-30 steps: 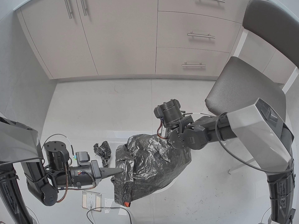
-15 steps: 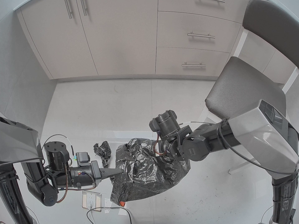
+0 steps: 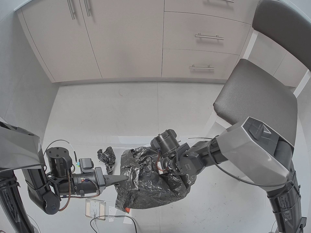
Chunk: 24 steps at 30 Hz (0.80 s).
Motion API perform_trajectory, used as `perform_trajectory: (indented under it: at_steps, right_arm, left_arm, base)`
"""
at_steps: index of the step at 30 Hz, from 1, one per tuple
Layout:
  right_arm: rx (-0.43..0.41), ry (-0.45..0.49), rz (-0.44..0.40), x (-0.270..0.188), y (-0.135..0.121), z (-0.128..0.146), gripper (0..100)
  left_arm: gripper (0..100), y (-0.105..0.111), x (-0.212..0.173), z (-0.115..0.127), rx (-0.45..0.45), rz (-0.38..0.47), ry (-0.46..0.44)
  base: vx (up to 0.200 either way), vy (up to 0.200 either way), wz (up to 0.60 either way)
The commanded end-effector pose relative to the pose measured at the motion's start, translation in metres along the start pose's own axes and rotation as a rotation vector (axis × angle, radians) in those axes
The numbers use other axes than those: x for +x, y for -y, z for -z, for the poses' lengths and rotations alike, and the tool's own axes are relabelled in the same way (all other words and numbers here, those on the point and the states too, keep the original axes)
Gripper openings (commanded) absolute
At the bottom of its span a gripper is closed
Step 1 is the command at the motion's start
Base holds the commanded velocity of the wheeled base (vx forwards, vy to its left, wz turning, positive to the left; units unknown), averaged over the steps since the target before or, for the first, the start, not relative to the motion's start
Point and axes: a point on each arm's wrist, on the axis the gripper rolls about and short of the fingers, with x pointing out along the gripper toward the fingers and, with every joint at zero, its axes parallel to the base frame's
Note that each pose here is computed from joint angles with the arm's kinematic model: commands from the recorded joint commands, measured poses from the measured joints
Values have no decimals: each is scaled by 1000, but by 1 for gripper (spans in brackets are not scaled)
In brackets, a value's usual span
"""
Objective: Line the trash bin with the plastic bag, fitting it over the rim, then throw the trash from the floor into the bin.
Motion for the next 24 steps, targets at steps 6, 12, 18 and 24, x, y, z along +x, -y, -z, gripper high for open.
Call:
perform_trajectory:
  at_steps: [6, 12, 18, 24]
  right_arm:
    - [-1, -17, 22, 48, -3, 10, 0]
    - [12, -20, 34, 62, 1, 13, 0]
    - [15, -16, 39, 64, 3, 10, 0]
    - [0, -43, 60, 71, 7, 17, 0]
  left_arm:
    - [0, 0, 0, 0, -1, 0, 0]
    - [0, 0, 0, 0, -1, 0, 0]
    - [0, 0, 0, 0, -1, 0, 0]
    - [0, 0, 0, 0, -1, 0, 0]
  base:
    - [0, 0, 0]
    - [0, 0, 0]
    - [0, 0, 0]
    - [0, 0, 0]
